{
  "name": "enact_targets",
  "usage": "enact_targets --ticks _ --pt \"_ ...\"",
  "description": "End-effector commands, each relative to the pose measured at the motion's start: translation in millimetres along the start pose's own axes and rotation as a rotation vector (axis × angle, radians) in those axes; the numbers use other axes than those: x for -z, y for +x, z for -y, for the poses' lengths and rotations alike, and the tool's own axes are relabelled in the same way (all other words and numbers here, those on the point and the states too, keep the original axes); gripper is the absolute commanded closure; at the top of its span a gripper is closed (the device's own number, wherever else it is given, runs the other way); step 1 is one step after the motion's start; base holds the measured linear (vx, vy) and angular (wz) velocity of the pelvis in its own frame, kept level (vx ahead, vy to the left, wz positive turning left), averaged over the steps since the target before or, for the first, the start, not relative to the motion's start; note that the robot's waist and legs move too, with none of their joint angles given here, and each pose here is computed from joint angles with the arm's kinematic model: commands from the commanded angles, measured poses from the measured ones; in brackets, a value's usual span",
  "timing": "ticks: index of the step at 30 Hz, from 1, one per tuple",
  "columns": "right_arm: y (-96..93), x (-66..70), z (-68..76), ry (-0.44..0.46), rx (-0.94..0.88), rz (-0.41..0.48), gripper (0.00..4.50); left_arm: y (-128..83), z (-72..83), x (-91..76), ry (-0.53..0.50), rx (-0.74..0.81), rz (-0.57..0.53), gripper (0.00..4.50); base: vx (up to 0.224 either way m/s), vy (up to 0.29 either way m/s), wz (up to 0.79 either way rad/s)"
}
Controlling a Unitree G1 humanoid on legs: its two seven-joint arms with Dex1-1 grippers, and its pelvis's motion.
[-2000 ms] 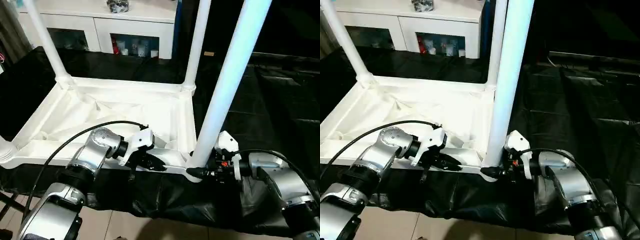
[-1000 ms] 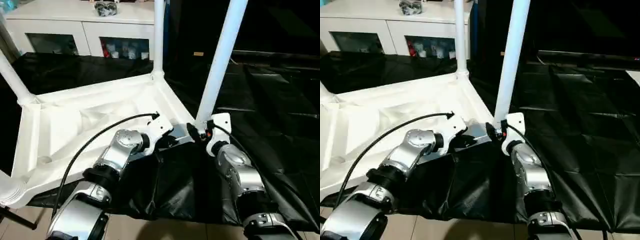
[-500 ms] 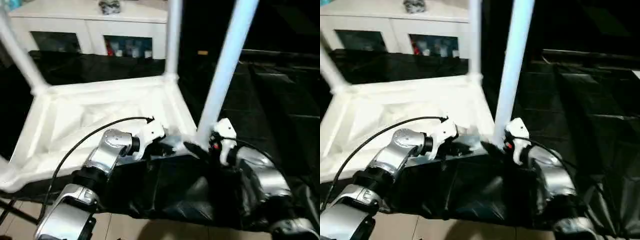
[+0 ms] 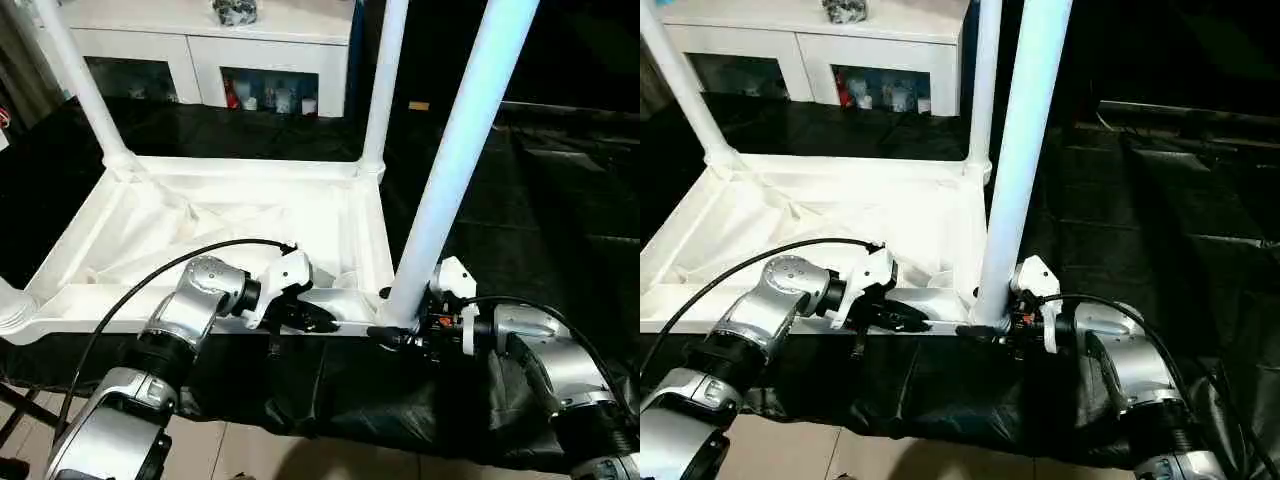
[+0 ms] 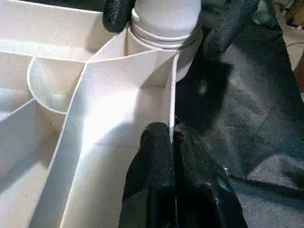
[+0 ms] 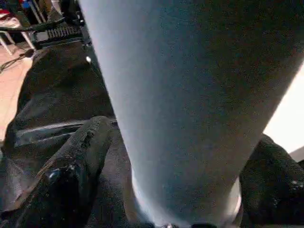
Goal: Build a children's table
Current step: Rotate leg to tighten
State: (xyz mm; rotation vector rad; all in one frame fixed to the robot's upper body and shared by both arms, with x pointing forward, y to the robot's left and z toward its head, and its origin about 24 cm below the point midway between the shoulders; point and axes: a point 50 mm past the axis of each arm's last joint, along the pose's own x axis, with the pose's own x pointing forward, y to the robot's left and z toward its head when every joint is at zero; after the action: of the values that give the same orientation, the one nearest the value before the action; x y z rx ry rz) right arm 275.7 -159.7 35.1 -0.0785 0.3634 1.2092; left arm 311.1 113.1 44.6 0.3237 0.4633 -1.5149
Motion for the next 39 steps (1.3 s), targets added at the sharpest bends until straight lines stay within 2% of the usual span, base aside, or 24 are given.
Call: enact_targets --ticks 1,5,16,27,34,39 --pt "20.5 -0.7 -19.0 -0.011 -0.159 -0.007 0.76 10.9 2.3 -16.9 0.056 0.036 0.072 4.50 0.000 0.000 0.00" --pt "21.4 -0.9 -23.8 0.002 -0.199 -0.012 1.07 5.7 3.9 -14.7 0.053 0.084 0.055 4.50 0.000 0.000 0.00" --pt "24.7 0.3 -28.0 0.015 -0.207 -0.009 1.87 6.8 5.7 -13.8 0.045 0.091 0.063 4.50 0.000 0.000 0.00" --pt "29.7 1.6 -25.8 0.026 -0.114 0.036 1.95 15.9 5.1 -16.8 0.037 0.052 0.098 4.50 0.000 0.000 0.00" --pt "50.1 4.7 0.5 0.077 0.266 0.073 1.96 41.5 -8.2 -28.3 0.015 -0.167 0.116 4.50 0.000 0.000 0.00" --pt "70.6 6.8 7.9 0.188 0.473 0.092 1.96 61.1 -13.8 -42.3 -0.003 -0.287 0.127 4.50 0.000 0.000 0.00"
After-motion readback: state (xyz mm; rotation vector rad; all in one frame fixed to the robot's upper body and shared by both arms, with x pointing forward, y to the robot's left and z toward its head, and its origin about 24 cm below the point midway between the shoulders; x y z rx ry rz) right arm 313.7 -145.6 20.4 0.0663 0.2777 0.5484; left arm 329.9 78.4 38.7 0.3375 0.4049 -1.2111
